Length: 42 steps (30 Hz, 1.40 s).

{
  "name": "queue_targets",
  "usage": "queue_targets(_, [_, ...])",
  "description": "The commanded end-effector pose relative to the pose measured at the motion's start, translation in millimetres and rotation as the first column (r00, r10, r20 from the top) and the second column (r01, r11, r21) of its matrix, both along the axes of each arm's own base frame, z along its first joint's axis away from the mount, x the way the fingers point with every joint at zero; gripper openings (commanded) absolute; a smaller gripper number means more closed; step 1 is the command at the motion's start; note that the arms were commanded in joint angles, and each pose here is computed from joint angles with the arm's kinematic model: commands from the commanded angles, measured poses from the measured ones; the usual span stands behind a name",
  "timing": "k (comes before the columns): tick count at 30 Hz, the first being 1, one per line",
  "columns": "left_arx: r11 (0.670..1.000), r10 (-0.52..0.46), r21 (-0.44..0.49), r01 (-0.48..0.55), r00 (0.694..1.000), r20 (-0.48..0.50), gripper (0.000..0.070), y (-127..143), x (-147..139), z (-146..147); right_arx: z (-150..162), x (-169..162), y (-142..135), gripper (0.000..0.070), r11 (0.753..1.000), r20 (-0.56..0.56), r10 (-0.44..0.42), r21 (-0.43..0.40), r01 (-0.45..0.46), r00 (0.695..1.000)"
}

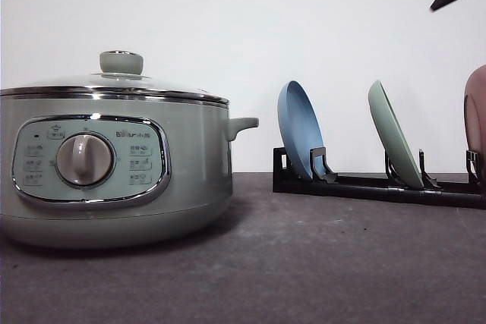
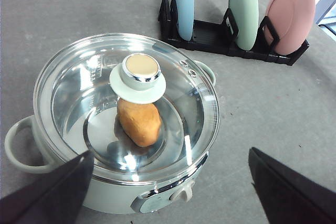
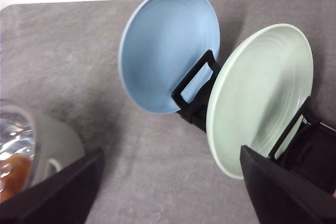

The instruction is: Transfer potato from steamer to green plate

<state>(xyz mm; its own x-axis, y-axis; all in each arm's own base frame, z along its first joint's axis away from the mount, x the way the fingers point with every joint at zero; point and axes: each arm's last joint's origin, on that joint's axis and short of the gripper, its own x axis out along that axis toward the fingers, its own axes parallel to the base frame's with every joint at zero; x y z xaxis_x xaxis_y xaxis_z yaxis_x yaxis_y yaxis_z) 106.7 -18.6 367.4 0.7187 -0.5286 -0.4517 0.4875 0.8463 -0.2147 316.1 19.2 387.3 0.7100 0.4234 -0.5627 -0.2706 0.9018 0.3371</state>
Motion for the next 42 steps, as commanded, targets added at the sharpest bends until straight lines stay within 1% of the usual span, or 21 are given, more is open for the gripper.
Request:
queue_targets(1, [1.0,-0.009,0.0,0.009,1.0,0.023,0.0606,-0.4,-0.7,6.4,-2.0,15.0,1.3,0.0519,1.0,-0.001,-0.007,0.01,0.007,1.0])
queue_targets(8, [1.0,-0.009,0.0,0.009,1.0,0.022,0.0606,-0.4,-0.6,6.3,-32.0,55.2,7.7,0.0519,1.0,-0.019,-0.014,0.024,0.014,1.0])
queue_targets(10, [1.0,-0.009,0.0,0.009,1.0,0.02,0.0606,-0.4,-0.7,6.2,-41.8,64.8,10.2,0.0518,1.0,-0.025,-0.024,0.013,0.024,0.999])
queue_targets(13, [1.0,-0.009,0.0,0.009,1.0,0.013,0.0606,-0.4,-1.1,5.6,-55.0,76.9,12.1,0.0518,0.999,-0.034,-0.039,0.002,0.039,0.999])
queue_targets(18, [1.0,-0.009,0.001,0.009,1.0,-0.005,0.0606,-0.3,-1.9,4.2,-74.6,92.7,14.8,0.0517,0.999,-0.057,-0.048,0.014,0.049,0.997])
queue_targets(20, [1.0,-0.009,0.001,0.009,1.0,-0.005,0.0606,-0.3,-2.0,4.2,-81.7,97.5,15.5,0.0499,0.999,-0.066,-0.047,0.014,0.048,0.997])
queue_targets(22, [1.0,-0.009,0.001,0.009,1.0,-0.005,0.0606,-0.3,-2.0,4.1,-88.4,101.5,15.8,0.046,0.999,-0.077,-0.047,0.012,0.048,0.996])
queue_targets(27, [1.0,-0.009,0.001,0.009,1.0,-0.005,0.0606,-0.3,-2.1,4.2,-96.9,106.9,16.1,0.0436,0.999,-0.086,-0.048,0.01,0.049,0.995])
queue_targets(28, [1.0,-0.009,0.001,0.009,1.0,-0.005,0.0606,-0.3,-2.0,4.2,-97.1,107.2,16.1,0.0413,0.999,-0.084,-0.048,0.011,0.049,0.995])
queue_targets(31, [1.0,-0.009,0.001,0.009,1.0,-0.005,0.0606,-0.3,-1.9,4.2,-96.9,107.6,16.1,0.0267,0.999,-0.08,-0.048,0.011,0.049,0.996])
queue_targets(33, [1.0,-0.009,0.001,0.009,1.0,-0.005,0.0606,-0.3,-1.9,4.2,-96.5,107.9,16.0,0.0197,0.999,-0.075,-0.048,0.012,0.049,0.996])
queue_targets(37, [1.0,-0.009,0.001,0.009,1.0,-0.004,0.0606,-0.3,-1.9,4.2,-96.3,108.1,15.9,0.0119,0.999,-0.072,-0.048,0.013,0.049,0.996])
queue_targets(40, [1.0,-0.009,0.001,0.009,1.0,-0.003,0.0606,-0.3,-1.8,4.3,-95.9,108.5,15.2,0.0106,0.999,-0.067,-0.049,0.014,0.05,0.997])
queue_targets(41, [1.0,-0.009,0.001,0.009,1.0,-0.002,0.0606,-0.3,-1.8,4.4,-95.5,108.6,15.3,0.009,0.999,-0.063,-0.049,0.015,0.05,0.997])
queue_targets(42, [1.0,-0.009,0.001,0.009,1.0,-0.001,0.0606,-0.3,-1.8,4.5,-95.2,108.7,15.3,0.0051,0.999,-0.062,-0.048,0.016,0.049,0.997])
